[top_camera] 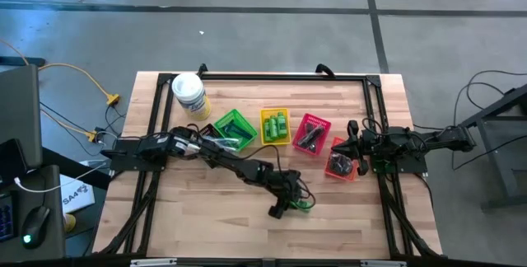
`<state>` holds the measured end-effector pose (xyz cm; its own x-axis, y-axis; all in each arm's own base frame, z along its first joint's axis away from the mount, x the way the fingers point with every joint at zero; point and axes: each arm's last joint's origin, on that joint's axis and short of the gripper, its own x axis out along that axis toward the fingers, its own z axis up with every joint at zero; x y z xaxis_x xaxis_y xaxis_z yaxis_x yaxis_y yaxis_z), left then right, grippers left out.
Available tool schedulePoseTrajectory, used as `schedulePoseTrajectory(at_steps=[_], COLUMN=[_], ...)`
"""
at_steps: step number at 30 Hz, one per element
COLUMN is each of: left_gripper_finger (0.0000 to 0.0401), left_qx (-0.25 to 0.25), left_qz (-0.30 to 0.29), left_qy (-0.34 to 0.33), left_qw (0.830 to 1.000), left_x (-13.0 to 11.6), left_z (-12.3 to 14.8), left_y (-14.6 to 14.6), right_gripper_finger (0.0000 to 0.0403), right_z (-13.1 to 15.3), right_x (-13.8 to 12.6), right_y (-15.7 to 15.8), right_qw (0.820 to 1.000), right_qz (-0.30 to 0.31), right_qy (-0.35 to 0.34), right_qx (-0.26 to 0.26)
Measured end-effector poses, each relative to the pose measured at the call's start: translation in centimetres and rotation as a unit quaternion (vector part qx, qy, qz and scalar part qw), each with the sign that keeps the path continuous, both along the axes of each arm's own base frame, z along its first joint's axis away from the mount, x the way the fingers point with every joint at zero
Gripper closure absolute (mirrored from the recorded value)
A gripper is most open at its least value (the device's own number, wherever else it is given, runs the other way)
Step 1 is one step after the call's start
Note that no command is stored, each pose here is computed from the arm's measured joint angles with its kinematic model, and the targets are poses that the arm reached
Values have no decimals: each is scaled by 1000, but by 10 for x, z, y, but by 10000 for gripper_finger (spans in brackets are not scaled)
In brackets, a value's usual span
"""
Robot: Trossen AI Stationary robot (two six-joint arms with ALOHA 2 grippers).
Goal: Pick & Place Travel size toiletries
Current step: Put the green bottle shampoo into the yellow bin
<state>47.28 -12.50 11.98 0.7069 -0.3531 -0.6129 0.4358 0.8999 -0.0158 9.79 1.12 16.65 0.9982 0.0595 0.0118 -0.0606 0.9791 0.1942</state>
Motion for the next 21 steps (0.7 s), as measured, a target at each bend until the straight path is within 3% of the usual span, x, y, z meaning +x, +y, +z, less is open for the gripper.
schedulePoseTrajectory(at_steps=[4,11,16,21], left_gripper_finger=[251,251,251,251], left_qx=[2,8,37,37], left_qz=[-34,-43,-67,-69], left_qy=[-2,-2,8,-7], left_qw=[999,999,997,997], left_x=[-1,-2,-11,-21], left_z=[0,3,19,60], left_y=[-1,-1,0,3], right_gripper_finger=[401,401,401,401], right_z=[0,0,0,0], right_x=[0,0,0,0], right_y=[0,0,0,1], right_qw=[1000,1000,1000,1000], right_qz=[0,1,5,15], right_qy=[0,1,1,3], right_qx=[1,1,5,5])
